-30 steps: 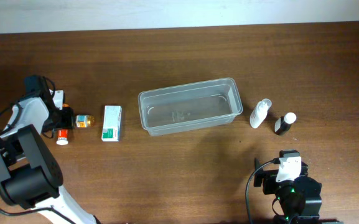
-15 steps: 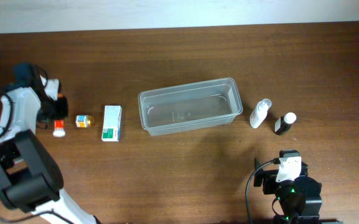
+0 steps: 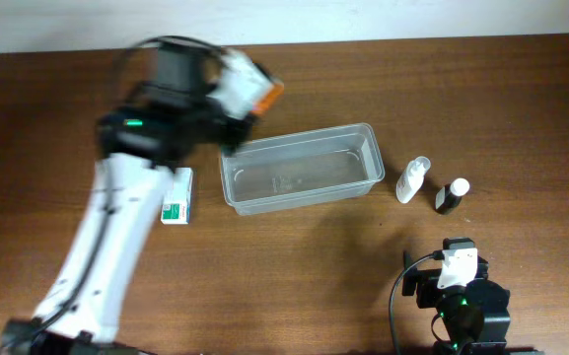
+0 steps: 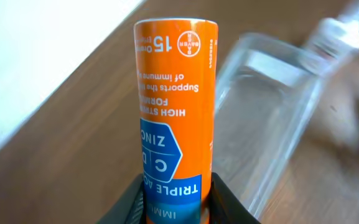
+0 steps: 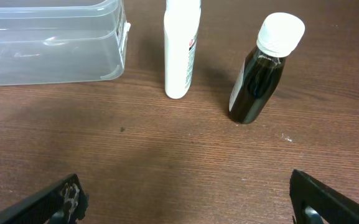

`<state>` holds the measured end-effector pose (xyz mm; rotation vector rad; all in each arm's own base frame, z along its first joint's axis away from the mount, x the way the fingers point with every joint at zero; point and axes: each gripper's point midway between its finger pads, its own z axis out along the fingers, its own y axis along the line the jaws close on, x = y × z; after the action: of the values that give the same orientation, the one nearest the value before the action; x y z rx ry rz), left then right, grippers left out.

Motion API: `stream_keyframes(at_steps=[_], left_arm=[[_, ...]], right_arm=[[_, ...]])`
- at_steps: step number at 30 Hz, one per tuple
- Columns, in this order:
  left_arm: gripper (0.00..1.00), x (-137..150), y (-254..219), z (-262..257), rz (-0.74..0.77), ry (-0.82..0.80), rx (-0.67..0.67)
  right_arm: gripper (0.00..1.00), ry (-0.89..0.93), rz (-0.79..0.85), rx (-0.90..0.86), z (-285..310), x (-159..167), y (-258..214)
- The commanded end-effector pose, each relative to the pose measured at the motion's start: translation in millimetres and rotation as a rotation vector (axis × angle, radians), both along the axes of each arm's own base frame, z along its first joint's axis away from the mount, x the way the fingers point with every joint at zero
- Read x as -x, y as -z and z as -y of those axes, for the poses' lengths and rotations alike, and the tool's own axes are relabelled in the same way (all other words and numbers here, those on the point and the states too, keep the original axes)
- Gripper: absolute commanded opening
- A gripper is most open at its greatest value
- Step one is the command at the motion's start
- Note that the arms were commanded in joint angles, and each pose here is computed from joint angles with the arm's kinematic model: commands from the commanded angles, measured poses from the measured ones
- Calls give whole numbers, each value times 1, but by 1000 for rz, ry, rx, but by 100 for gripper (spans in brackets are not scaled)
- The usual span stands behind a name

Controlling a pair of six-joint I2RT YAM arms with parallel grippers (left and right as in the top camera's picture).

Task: Pack container
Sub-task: 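Carry the orange tube over the container and release it inside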

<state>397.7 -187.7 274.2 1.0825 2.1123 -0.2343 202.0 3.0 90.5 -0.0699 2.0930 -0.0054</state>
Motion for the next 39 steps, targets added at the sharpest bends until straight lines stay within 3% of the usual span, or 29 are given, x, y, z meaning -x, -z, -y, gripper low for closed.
stream_keyframes(at_steps=[1, 10, 16, 26, 36, 37, 38, 39], left_arm=[[1, -5, 51, 56, 57, 201, -195], [0, -21, 160, 110, 65, 441, -414], [1, -35, 208, 129, 66, 472, -408], [13, -24, 221, 166, 109, 535, -382], [37, -26, 228, 168, 111, 530, -382], [42, -27, 228, 168, 105, 516, -378], [64, -27, 228, 167, 103, 507, -379], [100, -29, 229, 166, 103, 498, -385]], right_arm=[[98, -5, 3, 3, 0, 0, 1], [98, -5, 3, 3, 0, 0, 1], [98, -5, 3, 3, 0, 0, 1], [98, -5, 3, 3, 0, 0, 1], [98, -5, 3, 3, 0, 0, 1], [98, -5, 3, 3, 0, 0, 1], [98, -5, 3, 3, 0, 0, 1], [98, -5, 3, 3, 0, 0, 1]])
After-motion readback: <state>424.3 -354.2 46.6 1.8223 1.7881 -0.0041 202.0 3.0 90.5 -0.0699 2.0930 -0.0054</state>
